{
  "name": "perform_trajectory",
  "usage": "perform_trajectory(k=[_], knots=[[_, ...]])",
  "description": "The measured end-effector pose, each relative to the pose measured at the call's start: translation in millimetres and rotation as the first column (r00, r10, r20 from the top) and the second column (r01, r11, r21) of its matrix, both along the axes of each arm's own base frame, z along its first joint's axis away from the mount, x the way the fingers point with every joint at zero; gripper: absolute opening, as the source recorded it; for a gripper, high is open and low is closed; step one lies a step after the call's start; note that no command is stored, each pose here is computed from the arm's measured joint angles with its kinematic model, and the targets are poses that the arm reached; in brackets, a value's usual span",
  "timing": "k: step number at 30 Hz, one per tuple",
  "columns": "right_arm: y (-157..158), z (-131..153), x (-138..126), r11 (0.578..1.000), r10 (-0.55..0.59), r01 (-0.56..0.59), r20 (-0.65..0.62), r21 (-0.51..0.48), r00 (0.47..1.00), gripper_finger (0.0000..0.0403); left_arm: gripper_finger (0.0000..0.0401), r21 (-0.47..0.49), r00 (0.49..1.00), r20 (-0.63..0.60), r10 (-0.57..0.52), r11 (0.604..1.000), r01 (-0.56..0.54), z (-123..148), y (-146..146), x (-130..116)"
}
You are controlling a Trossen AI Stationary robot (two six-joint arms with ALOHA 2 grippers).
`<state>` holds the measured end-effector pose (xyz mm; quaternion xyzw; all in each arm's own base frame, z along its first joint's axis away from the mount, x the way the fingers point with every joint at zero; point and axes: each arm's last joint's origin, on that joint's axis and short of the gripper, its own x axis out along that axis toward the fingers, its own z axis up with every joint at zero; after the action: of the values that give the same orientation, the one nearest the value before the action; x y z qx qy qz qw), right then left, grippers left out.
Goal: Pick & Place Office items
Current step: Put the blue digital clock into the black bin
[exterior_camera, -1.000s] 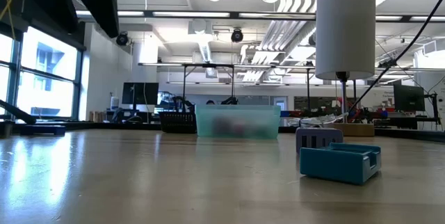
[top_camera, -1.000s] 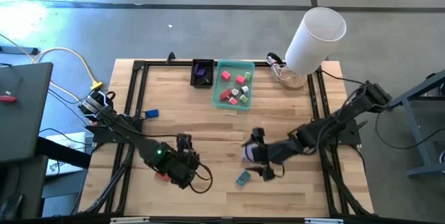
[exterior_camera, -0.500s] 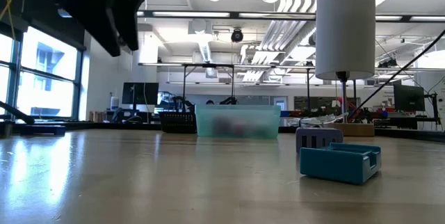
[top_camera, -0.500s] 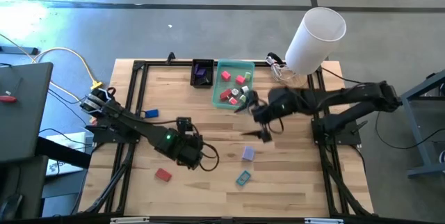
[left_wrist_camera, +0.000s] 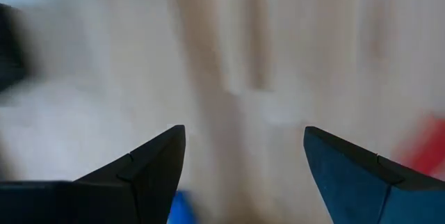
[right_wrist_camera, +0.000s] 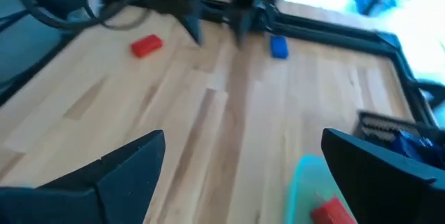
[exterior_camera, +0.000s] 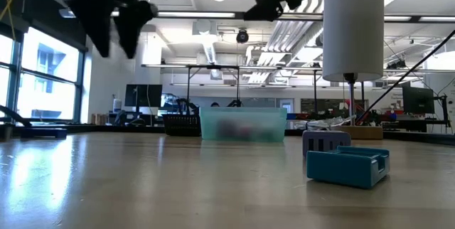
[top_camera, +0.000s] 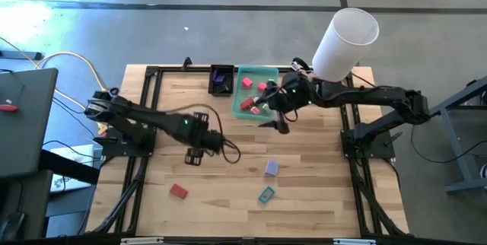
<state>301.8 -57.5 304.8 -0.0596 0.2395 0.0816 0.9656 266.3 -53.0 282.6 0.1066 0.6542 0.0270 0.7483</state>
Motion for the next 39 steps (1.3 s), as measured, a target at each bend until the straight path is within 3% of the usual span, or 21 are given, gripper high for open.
perform_trajectory(k=[3, 6, 11, 15, 20, 24, 29, 36, 39], knots=[[-0.1, 0.0, 0.4, 0.999, -0.049, 0.049, -0.007, 0.018, 0.999, 0.0375, 0.0284, -0.208, 0.997, -0.039, 0.071, 0.975, -0.078, 12.1, 10.5, -13.2], [2.0, 0.8, 0.3, 0.997, -0.059, 0.059, -0.008, 0.040, 0.998, 0.0375, 0.0284, -0.288, 0.974, -0.042, 0.221, 0.931, -0.224, 22.2, 16.3, -27.3], [4.9, 1.1, 0.5, 0.997, -0.048, 0.048, -0.009, 0.057, 0.999, 0.0375, 0.0284, -0.213, 0.930, 0.017, 0.368, 0.910, -0.356, 21.1, 14.1, -54.1], [11.9, -8.6, 8.1, 0.995, -0.022, 0.026, -0.047, 0.099, 0.999, 0.0375, 0.0284, -0.041, 0.909, 0.098, 0.404, 0.915, -0.402, 5.3, 16.3, -76.6], [30.3, -21.8, 17.8, 0.985, 0.035, -0.018, -0.098, 0.170, 0.995, 0.0375, 0.0284, 0.099, 0.877, 0.171, 0.449, 0.878, -0.468, -7.7, 26.4, -86.4], [48.4, -22.3, 20.4, 0.983, -0.031, 0.051, -0.112, 0.176, 0.993, 0.0375, 0.0284, 0.112, 0.868, 0.167, 0.468, 0.866, -0.488, -10.1, 31.6, -85.0], [69.1, -19.3, 22.7, 0.976, -0.138, 0.149, -0.083, 0.157, 0.987, 0.0375, 0.0284, 0.131, 0.888, 0.147, 0.436, 0.881, -0.454, -10.5, 35.8, -84.2], [83.2, -17.0, 23.3, 0.969, -0.149, 0.159, -0.062, 0.188, 0.987, 0.0375, 0.0284, 0.121, 0.860, 0.163, 0.484, 0.855, -0.504, -13.2, 41.5, -82.7], [88.4, -17.2, 22.8, 0.962, -0.150, 0.163, -0.073, 0.218, 0.986, 0.0375, 0.0284, 0.047, 0.835, 0.113, 0.538, 0.837, -0.546, -15.4, 46.7, -82.4]])
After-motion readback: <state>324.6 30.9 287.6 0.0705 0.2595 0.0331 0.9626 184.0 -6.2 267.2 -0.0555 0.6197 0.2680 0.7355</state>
